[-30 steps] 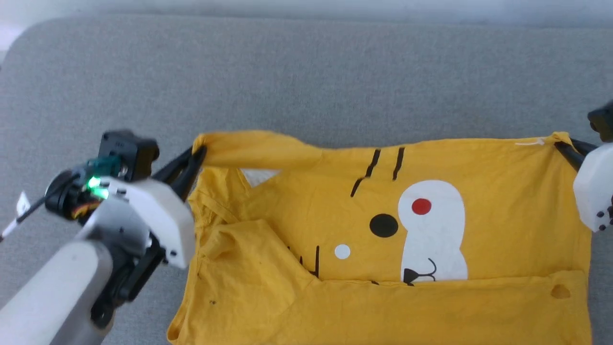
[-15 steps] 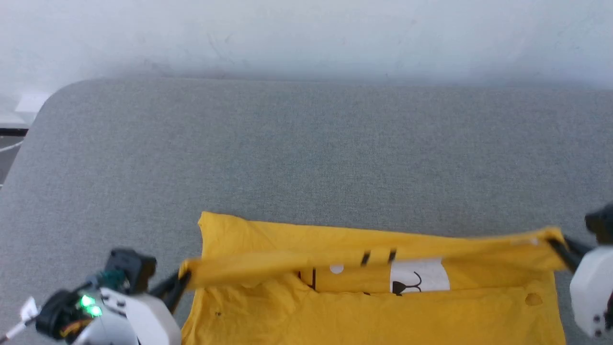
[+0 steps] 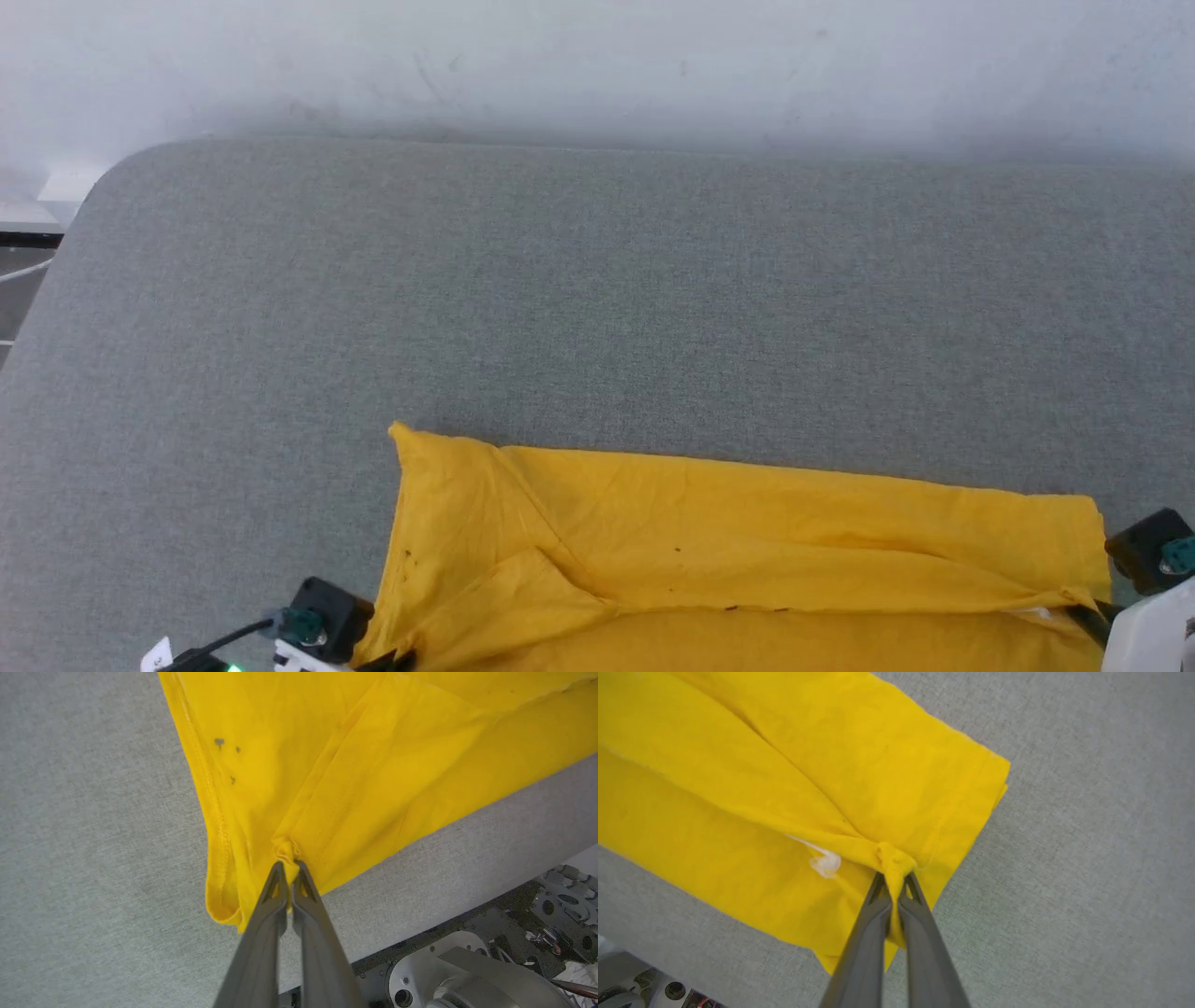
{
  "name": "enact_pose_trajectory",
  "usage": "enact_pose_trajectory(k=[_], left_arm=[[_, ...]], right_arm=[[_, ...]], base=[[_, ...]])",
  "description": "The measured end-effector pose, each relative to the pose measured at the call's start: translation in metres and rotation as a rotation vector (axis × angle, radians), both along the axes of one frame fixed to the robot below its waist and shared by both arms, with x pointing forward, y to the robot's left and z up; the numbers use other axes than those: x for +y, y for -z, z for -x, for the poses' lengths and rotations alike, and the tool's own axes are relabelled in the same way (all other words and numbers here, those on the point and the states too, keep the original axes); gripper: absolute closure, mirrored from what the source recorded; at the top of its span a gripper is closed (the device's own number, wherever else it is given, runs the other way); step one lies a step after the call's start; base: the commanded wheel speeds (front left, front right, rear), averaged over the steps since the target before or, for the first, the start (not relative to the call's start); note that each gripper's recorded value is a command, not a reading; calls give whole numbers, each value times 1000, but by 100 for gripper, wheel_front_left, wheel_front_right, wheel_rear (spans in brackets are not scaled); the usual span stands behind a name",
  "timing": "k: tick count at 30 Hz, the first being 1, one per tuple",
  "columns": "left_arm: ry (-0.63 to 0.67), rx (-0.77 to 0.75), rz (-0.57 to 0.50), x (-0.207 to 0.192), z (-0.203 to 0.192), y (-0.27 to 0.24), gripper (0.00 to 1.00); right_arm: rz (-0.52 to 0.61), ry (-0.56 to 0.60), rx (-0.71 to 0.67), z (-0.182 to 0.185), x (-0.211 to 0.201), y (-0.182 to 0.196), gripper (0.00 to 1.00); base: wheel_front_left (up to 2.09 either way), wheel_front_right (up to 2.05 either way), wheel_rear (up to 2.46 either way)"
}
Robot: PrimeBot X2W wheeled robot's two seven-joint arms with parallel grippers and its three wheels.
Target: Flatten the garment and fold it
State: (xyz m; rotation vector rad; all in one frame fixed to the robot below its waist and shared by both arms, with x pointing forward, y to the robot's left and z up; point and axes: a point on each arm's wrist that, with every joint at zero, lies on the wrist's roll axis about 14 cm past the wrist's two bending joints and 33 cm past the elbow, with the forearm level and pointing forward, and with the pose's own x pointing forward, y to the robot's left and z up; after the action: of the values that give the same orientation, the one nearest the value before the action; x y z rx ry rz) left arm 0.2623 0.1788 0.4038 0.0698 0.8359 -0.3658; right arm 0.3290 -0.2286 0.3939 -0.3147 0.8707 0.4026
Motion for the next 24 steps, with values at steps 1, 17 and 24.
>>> enact_pose_trajectory(k=[1, 17, 24], left_arm=[[2, -1, -4, 0, 0, 3, 100], [-96, -326, 132, -5, -55, -44, 0], [-375, -711, 241, 19, -92, -109, 0]], right_arm=[[7, -4, 12, 2, -1, 3, 100], [-195, 43, -169, -28, 25, -57, 0], [-271, 184, -289, -37, 17, -85, 0]], base=[[0, 0, 0], [0, 0, 0], [0, 0, 0]])
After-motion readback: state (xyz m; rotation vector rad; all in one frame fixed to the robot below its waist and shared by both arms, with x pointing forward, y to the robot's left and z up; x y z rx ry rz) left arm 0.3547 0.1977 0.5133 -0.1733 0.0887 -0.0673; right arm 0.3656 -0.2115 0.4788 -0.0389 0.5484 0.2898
